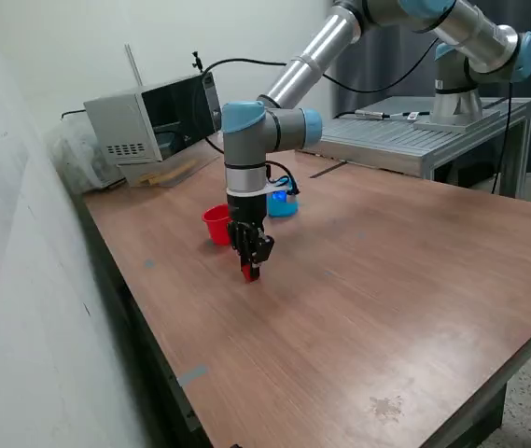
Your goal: Place red objects in the red bin, and blue objects in the blue bin.
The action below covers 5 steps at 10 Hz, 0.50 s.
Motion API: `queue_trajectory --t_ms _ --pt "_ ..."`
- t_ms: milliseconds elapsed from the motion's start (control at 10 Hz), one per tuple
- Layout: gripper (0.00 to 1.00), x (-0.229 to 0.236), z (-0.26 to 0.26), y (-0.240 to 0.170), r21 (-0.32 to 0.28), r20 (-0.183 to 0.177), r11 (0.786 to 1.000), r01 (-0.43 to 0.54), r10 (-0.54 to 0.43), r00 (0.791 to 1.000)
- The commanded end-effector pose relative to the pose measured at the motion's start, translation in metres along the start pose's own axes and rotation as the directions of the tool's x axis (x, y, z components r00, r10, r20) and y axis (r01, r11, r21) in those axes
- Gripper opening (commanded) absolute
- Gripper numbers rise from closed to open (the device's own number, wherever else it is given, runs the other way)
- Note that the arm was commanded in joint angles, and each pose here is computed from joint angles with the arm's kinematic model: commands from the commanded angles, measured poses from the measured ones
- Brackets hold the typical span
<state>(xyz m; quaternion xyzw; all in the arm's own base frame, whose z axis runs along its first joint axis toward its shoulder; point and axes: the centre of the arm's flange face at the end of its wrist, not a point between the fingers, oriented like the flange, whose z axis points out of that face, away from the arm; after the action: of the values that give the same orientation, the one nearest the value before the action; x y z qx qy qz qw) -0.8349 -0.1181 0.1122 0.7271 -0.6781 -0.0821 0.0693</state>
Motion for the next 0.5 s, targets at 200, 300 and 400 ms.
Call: queue_trajectory --t_ms 200,300,400 --pt "0.0 -0.001 -0.12 -0.021 -0.057 0.021 0.998 0.041 -0.04 0.999" --pt "0.0 -0.003 -0.154 -0.033 -0.052 0.023 0.998 0.046 -0.045 0.999" --pt "0.0 -0.027 -0.168 -0.039 -0.048 0.029 0.999 0.015 -0.014 0.999"
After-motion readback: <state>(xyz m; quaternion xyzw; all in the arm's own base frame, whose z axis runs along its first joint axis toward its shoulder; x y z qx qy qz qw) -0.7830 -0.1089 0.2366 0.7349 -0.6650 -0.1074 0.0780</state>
